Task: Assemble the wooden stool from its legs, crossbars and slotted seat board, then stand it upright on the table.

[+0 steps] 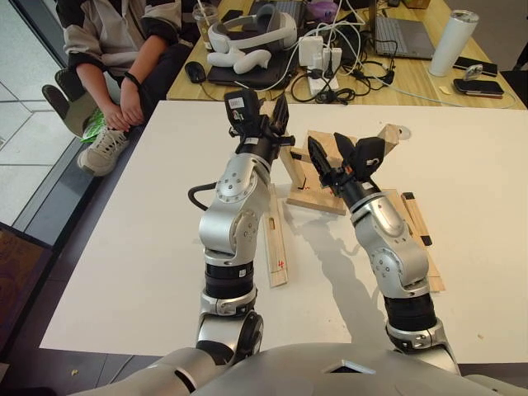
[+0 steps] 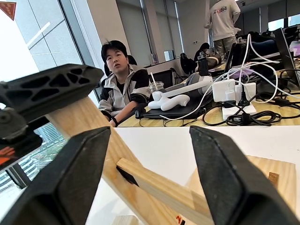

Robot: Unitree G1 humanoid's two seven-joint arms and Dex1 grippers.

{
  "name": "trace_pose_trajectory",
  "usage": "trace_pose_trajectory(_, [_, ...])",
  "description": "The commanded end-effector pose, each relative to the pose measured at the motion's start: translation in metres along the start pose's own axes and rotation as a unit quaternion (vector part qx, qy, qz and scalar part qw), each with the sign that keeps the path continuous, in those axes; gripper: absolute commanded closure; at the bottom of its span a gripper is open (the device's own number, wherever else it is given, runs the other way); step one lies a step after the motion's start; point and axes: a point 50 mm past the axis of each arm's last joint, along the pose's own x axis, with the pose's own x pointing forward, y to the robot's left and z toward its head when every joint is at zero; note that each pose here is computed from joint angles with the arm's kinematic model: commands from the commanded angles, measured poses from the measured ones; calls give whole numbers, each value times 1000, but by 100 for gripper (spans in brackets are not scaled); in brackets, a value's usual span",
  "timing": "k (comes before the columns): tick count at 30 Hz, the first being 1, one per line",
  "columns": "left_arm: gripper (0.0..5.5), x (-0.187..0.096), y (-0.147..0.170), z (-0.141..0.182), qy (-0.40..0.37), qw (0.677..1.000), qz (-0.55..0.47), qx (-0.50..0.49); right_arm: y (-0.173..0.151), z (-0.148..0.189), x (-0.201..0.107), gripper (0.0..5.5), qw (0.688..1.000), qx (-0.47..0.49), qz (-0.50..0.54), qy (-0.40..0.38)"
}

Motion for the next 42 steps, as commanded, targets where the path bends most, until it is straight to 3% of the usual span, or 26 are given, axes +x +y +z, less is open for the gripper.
trace_pose_trajectory(1, [349, 0, -2, 2, 2, 1000, -1, -4, 13, -7, 14, 313, 999, -26, -9, 19])
trace_pose_trajectory(4, [349, 0, -4, 3, -2, 1000, -6, -10, 21, -4, 23, 350, 999, -45, -9, 17])
trace_pose_trajectory(10, [349, 1, 0, 17, -34, 999, -1, -23, 30, 33, 47, 350, 994, -84, -48, -45])
trace_pose_trajectory(12, [349, 2, 3, 20, -41, 999, 5, -24, 28, 27, 47, 350, 994, -84, -58, -35])
trace_pose_trajectory(16, [349, 1, 6, 19, -42, 999, 14, -25, 5, -67, 25, 350, 970, -81, -69, 221])
trace_pose_trajectory(19, [349, 0, 5, 16, -40, 999, 13, -25, -4, -86, 14, 350, 956, -86, -78, 268])
trace_pose_trajectory(27, [349, 0, 3, 14, -42, 999, 14, -30, -5, -51, 30, 350, 983, -83, -50, 159])
trace_pose_trajectory(34, [349, 1, 9, 19, -52, 998, 26, -34, 13, 15, 41, 350, 998, -48, 36, -23])
trace_pose_trajectory(39, [349, 2, 37, 35, -75, 995, 63, -34, 26, 111, 29, 350, 975, 28, 52, -215])
trace_pose_trajectory(42, [349, 1, 47, 44, -82, 993, 73, -29, 7, 166, 13, 350, 949, 53, 11, -309])
